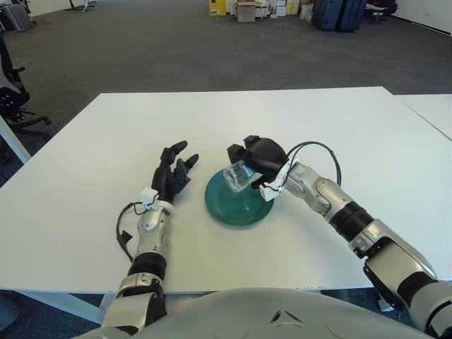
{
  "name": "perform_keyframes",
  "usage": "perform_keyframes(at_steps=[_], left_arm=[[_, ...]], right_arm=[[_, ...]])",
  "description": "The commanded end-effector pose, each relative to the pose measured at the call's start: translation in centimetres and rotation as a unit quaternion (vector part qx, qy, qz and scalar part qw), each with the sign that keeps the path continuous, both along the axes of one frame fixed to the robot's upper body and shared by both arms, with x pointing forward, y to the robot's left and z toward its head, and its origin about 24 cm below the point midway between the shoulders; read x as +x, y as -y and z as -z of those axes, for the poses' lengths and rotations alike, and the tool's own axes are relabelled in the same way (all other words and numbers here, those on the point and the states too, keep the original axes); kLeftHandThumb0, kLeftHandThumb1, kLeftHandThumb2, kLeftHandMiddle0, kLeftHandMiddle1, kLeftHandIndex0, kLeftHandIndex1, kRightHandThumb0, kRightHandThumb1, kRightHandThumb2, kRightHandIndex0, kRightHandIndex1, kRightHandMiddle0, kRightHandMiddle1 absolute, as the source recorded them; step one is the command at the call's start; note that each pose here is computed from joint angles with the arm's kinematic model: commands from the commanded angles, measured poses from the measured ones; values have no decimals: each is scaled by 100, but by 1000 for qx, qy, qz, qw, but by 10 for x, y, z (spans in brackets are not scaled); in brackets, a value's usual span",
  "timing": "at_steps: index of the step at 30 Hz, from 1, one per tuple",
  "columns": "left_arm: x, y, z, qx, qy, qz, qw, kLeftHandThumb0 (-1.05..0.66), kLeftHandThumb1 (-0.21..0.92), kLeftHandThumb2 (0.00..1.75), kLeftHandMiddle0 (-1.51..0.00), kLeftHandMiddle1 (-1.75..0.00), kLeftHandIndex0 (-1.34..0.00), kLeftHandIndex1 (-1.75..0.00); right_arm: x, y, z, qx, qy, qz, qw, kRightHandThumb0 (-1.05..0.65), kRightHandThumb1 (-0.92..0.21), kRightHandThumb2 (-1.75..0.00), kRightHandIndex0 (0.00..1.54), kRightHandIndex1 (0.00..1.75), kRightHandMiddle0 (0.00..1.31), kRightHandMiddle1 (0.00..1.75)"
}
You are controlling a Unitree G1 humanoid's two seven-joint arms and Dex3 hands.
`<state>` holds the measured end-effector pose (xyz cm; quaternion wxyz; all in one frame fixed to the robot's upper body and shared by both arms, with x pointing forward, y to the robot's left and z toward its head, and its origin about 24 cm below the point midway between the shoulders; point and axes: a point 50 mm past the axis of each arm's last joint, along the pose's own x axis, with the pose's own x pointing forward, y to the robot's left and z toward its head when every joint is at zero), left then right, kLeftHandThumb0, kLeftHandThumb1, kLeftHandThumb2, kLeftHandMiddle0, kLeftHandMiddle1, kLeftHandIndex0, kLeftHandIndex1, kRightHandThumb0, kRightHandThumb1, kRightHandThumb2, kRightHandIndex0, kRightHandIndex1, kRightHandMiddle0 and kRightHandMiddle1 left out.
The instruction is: Put the bottle into the plate.
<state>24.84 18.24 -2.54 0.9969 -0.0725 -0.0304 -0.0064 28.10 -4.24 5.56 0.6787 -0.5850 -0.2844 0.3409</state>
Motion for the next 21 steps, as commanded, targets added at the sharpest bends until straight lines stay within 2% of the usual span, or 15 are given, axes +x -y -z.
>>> perform_keyframes(at_steps=[1,6,7,8,9,11,12,13,14,15,18,21], left_arm=[[-2,2,3,-6,-7,-2,1000,-76,92,90,-66,-16,-12,-98],[-2,2,4,-8,-8,0,1000,-76,92,89,-65,-16,-12,-98],[-2,2,4,-7,-9,0,1000,-76,92,89,-65,-16,-12,-98],[-2,2,4,-7,-10,0,1000,-77,92,90,-64,-15,-12,-98],[-2,2,4,-6,-11,0,1000,-77,92,90,-64,-15,-11,-98],[-2,2,4,-5,-12,0,1000,-77,92,90,-63,-15,-11,-98],[-2,2,4,-4,-14,0,1000,-77,92,90,-63,-15,-11,-98],[-2,2,4,-3,-15,0,1000,-77,92,90,-63,-15,-11,-98],[-2,2,5,-2,-16,0,1000,-77,92,90,-62,-15,-11,-98],[-2,1,5,-2,-17,0,1000,-77,92,90,-62,-15,-11,-98],[-1,1,6,-5,-25,-2,1000,-77,92,90,-61,-15,-12,-99],[-1,1,8,-12,-36,-6,999,-79,92,91,-59,-14,-13,-100]], right_arm=[[5,1,-12,29,4,8,1000,0,-8,-160,79,175,56,175],[3,1,-11,51,-23,3,998,0,-7,-161,80,175,57,174],[2,1,-10,58,-36,-4,998,0,-13,-153,73,175,54,174],[2,0,-10,63,-45,-9,997,0,-29,-135,58,175,46,174],[1,0,-10,67,-54,-18,996,-1,-39,-123,49,175,40,174],[0,1,-11,65,-67,-36,995,19,-48,-111,44,175,21,155],[-1,1,-11,64,-77,-54,993,1,-53,-101,39,171,16,146],[-2,1,-12,64,-84,-65,992,-27,-65,-79,30,160,11,129],[-2,2,-12,65,-88,-73,991,-46,-75,-62,25,147,7,116],[-2,2,-12,66,-91,-79,991,-58,-81,-51,21,139,4,108],[-3,2,-12,70,-99,-97,988,-77,-88,-47,17,117,2,96],[-2,2,-12,70,-102,-109,986,-94,-91,-57,18,69,0,83]])
